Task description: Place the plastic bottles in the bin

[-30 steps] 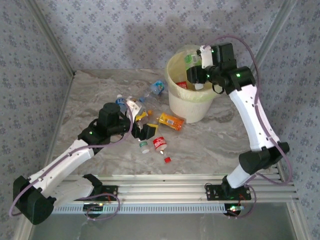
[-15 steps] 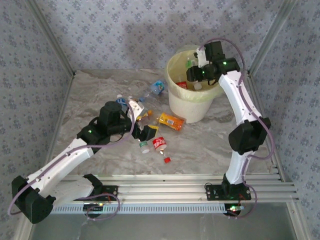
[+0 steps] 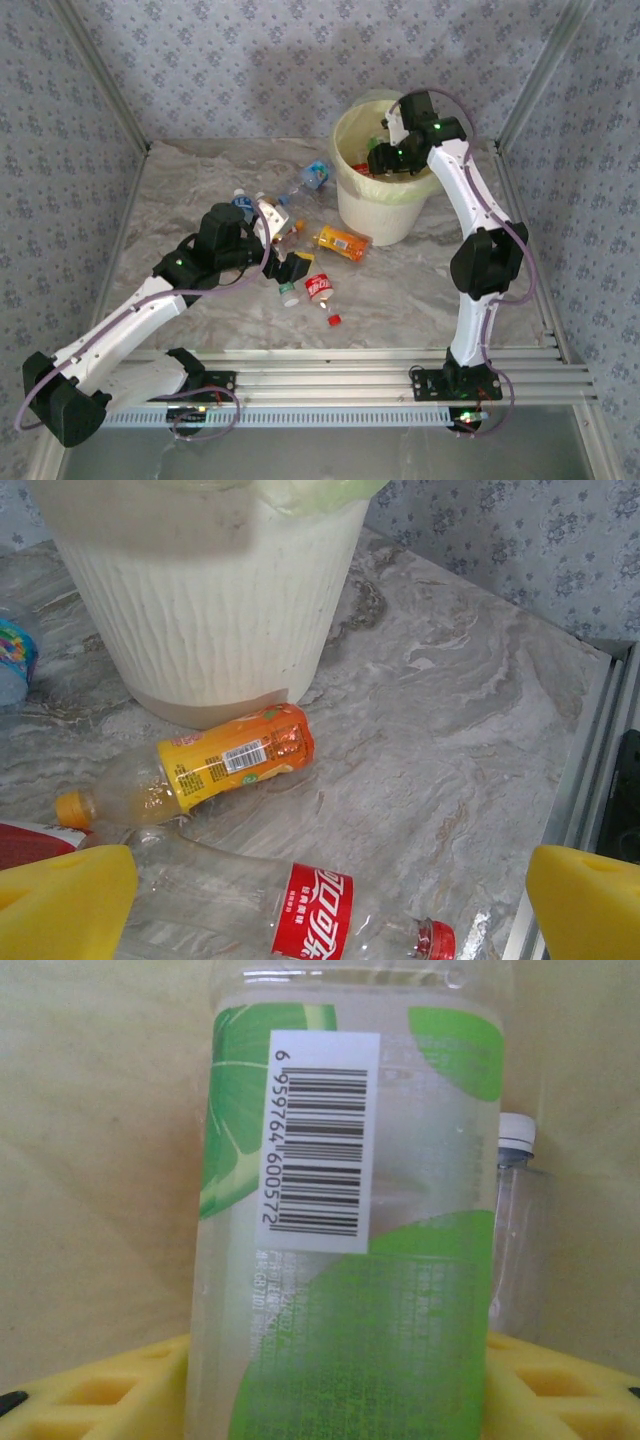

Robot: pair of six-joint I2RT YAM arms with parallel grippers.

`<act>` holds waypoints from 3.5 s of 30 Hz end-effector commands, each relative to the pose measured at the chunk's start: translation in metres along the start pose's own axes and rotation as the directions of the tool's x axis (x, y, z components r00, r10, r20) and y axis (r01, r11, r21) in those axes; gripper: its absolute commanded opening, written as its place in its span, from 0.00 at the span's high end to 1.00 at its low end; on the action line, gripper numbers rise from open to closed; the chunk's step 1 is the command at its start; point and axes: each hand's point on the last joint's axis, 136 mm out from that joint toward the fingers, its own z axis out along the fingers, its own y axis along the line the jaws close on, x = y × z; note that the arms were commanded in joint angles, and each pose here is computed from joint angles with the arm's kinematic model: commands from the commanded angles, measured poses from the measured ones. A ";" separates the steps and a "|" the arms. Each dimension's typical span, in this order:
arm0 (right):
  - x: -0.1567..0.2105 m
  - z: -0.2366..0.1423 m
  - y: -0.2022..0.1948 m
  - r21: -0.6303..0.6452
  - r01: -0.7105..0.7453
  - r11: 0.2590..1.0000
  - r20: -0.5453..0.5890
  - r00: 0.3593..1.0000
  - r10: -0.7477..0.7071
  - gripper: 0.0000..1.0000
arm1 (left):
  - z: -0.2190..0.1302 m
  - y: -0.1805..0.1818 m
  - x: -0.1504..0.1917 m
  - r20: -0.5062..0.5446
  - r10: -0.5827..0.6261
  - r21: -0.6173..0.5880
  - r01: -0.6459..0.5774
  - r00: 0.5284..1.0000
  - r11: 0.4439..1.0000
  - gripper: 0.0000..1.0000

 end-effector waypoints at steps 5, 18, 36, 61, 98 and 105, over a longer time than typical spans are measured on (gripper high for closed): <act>-0.003 -0.006 0.000 0.002 0.014 1.000 0.001 1.000 -0.014 0.28 | -0.011 0.000 -0.018 0.035 0.040 -0.029 -0.039 0.999 0.999 0.01; -0.026 -0.064 0.006 0.033 0.011 0.999 0.149 0.989 -0.016 0.21 | -0.016 0.003 -0.017 0.029 0.062 -0.057 -0.061 0.998 0.997 0.00; 0.007 -0.173 0.096 -0.092 0.144 0.985 0.349 0.932 -0.103 0.23 | -0.068 -0.007 -0.010 -0.021 0.095 -0.102 -0.097 0.995 0.990 0.00; 0.139 0.004 0.265 -0.237 0.159 0.958 0.014 0.987 -0.161 0.21 | -0.095 -0.016 0.078 -0.130 -0.140 -0.116 0.125 0.982 0.985 0.00; 0.201 0.139 0.284 -0.035 0.235 0.971 -0.209 0.949 -0.237 0.21 | -0.095 -0.020 0.082 -0.105 -0.152 -0.093 0.142 0.983 0.985 0.00; 0.206 0.146 0.283 -0.010 0.262 0.965 -0.227 0.939 -0.258 0.22 | -0.095 -0.020 0.082 -0.102 -0.151 -0.095 0.142 0.983 0.985 0.00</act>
